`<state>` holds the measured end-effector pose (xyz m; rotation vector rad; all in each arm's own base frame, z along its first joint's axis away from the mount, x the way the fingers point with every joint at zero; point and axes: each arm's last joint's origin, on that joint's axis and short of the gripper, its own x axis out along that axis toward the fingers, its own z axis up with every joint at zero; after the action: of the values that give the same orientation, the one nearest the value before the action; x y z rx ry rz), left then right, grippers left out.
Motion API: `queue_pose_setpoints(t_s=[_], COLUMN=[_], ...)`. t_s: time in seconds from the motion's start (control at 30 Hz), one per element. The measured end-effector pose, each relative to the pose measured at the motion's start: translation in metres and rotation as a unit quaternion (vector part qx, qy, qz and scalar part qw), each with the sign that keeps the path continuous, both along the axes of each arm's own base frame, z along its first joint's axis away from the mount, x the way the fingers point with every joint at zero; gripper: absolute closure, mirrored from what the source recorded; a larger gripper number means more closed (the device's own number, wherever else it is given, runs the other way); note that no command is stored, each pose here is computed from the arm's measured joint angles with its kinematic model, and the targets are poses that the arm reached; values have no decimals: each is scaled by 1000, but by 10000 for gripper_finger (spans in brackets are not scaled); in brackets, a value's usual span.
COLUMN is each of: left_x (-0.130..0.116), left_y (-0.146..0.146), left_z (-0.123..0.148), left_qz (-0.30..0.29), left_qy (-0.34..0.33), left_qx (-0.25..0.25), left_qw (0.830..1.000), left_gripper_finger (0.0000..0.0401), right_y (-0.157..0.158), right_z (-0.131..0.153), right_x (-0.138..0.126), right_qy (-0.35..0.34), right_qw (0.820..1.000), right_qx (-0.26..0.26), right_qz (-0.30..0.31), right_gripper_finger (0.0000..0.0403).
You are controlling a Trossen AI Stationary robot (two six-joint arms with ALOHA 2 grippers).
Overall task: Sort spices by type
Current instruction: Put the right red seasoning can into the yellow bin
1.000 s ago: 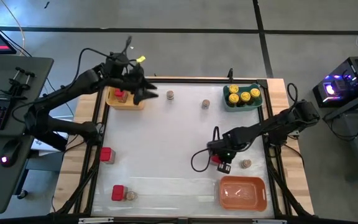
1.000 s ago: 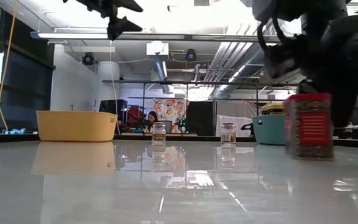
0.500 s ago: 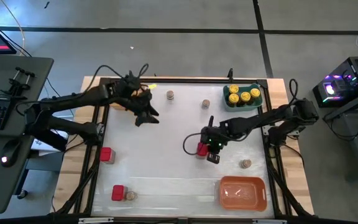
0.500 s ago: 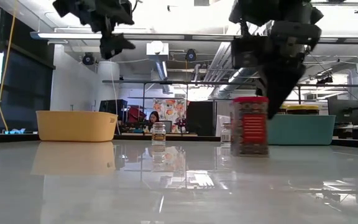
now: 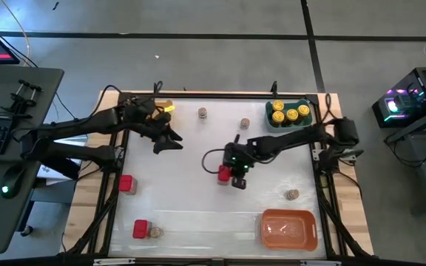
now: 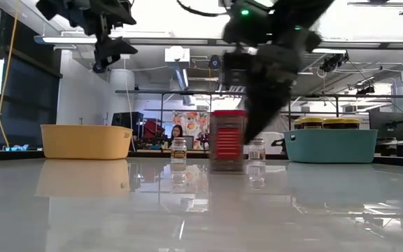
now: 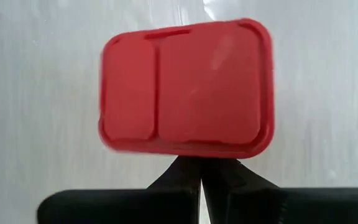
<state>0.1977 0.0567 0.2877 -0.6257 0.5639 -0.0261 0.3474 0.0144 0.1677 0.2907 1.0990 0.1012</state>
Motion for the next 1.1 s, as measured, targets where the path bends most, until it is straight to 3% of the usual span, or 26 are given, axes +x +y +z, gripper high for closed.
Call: queue_pose_setpoints(t_s=[0.4,0.6,0.83,0.97,1.1], left_x=[-20,-23,-30,-24,-15], left_y=[-15,-20,-27,-33,-39], left_z=[1,-3,-6,-12,-26], left_qz=[10,5,-4,45,112], left_qy=[50,75,110,102,159], left_qx=[0,6,3,-17,-79], left_qw=[999,997,994,994,978], left_gripper_finger=[157,157,157,157,157], right_y=[-13,-21,-27,-27,-35], right_z=[5,3,6,9,14], right_x=[90,115,114,101,77], right_qy=[-77,-97,-49,18,72], right_qw=[993,987,990,988,984], right_qx=[-34,-42,-9,22,32], right_qz=[78,119,130,152,157], right_gripper_finger=[403,403,403,403,403])
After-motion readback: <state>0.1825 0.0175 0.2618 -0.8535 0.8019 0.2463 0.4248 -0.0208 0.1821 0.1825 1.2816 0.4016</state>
